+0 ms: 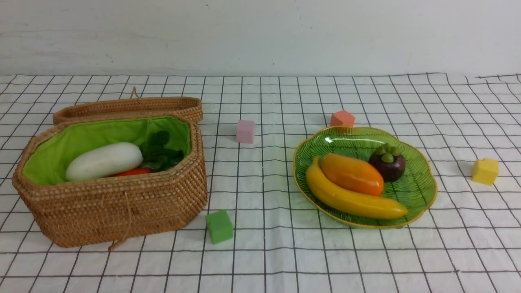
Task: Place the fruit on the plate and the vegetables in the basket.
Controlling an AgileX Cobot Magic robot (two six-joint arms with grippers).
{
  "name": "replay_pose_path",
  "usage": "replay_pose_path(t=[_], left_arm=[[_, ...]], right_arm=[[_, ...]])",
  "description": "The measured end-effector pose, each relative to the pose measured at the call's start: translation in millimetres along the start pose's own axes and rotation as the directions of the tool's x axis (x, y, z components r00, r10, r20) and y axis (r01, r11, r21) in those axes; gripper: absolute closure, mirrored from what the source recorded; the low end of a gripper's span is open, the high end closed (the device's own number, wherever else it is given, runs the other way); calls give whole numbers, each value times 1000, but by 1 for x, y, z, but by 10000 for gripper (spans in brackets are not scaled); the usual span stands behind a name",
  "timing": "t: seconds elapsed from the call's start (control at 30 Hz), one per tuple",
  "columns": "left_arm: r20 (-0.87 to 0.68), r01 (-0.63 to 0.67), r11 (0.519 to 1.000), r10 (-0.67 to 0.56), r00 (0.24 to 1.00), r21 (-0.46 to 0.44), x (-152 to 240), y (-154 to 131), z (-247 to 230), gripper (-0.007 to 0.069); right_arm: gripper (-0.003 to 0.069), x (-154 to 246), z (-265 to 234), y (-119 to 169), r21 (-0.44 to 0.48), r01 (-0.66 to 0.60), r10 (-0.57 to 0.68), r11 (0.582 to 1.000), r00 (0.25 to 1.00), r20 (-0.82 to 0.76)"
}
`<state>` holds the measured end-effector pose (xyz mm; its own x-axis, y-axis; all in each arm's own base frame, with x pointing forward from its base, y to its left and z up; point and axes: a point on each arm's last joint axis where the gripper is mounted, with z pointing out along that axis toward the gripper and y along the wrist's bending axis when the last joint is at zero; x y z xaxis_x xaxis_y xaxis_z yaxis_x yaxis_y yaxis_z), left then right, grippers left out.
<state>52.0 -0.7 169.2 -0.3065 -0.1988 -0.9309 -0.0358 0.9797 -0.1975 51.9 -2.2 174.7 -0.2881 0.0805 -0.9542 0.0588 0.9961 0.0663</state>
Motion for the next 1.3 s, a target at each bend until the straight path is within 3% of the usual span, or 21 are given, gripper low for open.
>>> replay_pose_path(t=[1.3], left_arm=[[1, -1, 1000, 1, 1000, 1, 0, 0, 0, 566]], right_arm=[[421, 0, 0, 0, 0, 0, 0, 1000, 1000, 0]])
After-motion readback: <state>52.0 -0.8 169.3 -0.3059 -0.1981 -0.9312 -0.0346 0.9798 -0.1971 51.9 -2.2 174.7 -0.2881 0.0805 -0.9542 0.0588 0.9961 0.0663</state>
